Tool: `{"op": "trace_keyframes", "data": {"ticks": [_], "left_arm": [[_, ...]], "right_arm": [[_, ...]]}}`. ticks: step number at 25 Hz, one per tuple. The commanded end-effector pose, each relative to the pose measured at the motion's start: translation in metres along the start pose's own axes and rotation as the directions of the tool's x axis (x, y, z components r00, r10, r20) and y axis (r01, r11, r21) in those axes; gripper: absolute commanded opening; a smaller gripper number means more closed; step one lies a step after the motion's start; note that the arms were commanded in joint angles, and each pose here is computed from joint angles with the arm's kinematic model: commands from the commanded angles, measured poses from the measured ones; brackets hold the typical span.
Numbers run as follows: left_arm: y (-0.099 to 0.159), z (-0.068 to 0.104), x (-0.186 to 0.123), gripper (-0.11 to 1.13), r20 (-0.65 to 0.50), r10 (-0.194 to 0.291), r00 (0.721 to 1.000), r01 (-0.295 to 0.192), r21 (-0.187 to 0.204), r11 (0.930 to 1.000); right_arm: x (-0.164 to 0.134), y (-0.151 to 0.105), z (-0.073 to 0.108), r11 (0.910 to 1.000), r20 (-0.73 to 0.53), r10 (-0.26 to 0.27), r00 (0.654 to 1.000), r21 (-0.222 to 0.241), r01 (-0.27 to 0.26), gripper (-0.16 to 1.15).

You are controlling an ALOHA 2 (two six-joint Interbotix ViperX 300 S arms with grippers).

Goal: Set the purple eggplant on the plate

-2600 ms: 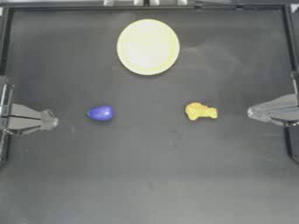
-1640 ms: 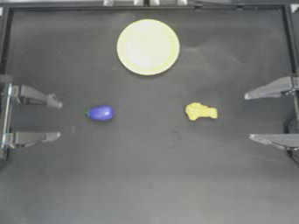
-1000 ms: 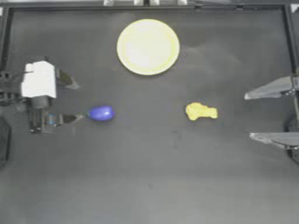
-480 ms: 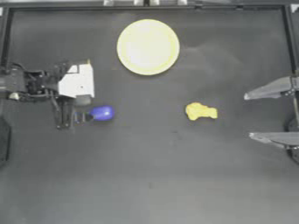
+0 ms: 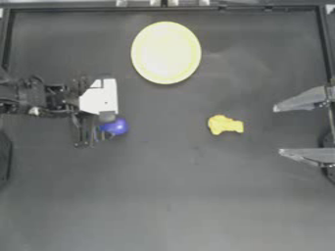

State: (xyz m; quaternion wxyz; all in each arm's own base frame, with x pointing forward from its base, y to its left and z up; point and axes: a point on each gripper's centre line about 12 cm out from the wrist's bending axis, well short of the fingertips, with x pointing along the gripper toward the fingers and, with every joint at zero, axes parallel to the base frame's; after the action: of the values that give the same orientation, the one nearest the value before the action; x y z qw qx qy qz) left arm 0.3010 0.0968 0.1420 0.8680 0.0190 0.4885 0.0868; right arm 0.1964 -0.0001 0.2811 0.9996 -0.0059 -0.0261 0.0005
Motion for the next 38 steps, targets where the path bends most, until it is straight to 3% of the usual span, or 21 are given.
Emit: {"op": "trace_keyframes", "data": {"ticks": [1,15,17,22,24,30,33,38], "left_arm": [[0.001,0.009,0.001,1.03,0.031,0.004,1.000,-0.004,0.003,1.0000],[-0.004,0.005,0.029,1.01,-0.007,-0.010,1.000,0.010,0.009,0.9999],[-0.004,0.008,0.028,0.91,-0.001,-0.011,1.000,0.011,0.009,0.9999],[-0.005,0.008,0.029,0.37,-0.032,-0.019,0.999,0.019,0.010,0.9998],[-0.006,0.009,0.028,0.25,-0.033,-0.021,0.999,0.021,0.017,0.9996],[-0.003,0.034,0.010,0.31,0.032,-0.009,0.999,0.008,0.026,0.9996],[0.007,0.050,0.000,0.32,0.084,0.017,0.996,-0.021,0.052,0.9984],[0.037,0.075,-0.011,0.32,0.159,0.074,0.984,-0.084,0.057,0.9948]], "right_arm": [[0.003,0.000,0.003,1.0000,0.005,-0.001,1.000,0.003,0.001,1.01],[0.002,0.000,0.002,1.0000,0.006,-0.002,1.000,0.004,0.002,1.01],[0.002,0.000,0.002,1.0000,0.006,-0.002,1.000,0.004,0.002,1.01],[0.002,0.000,0.003,1.0000,0.009,-0.001,1.000,0.003,0.001,1.01],[0.002,0.000,0.003,1.0000,0.008,-0.001,1.000,0.003,0.001,1.01],[0.002,0.000,0.003,1.0000,0.009,-0.001,1.000,0.003,0.001,1.01],[0.002,0.000,0.003,1.0000,0.008,-0.001,1.000,0.003,0.001,1.01],[0.002,0.000,0.001,1.0000,0.003,-0.001,1.000,0.004,0.001,1.01]]}}
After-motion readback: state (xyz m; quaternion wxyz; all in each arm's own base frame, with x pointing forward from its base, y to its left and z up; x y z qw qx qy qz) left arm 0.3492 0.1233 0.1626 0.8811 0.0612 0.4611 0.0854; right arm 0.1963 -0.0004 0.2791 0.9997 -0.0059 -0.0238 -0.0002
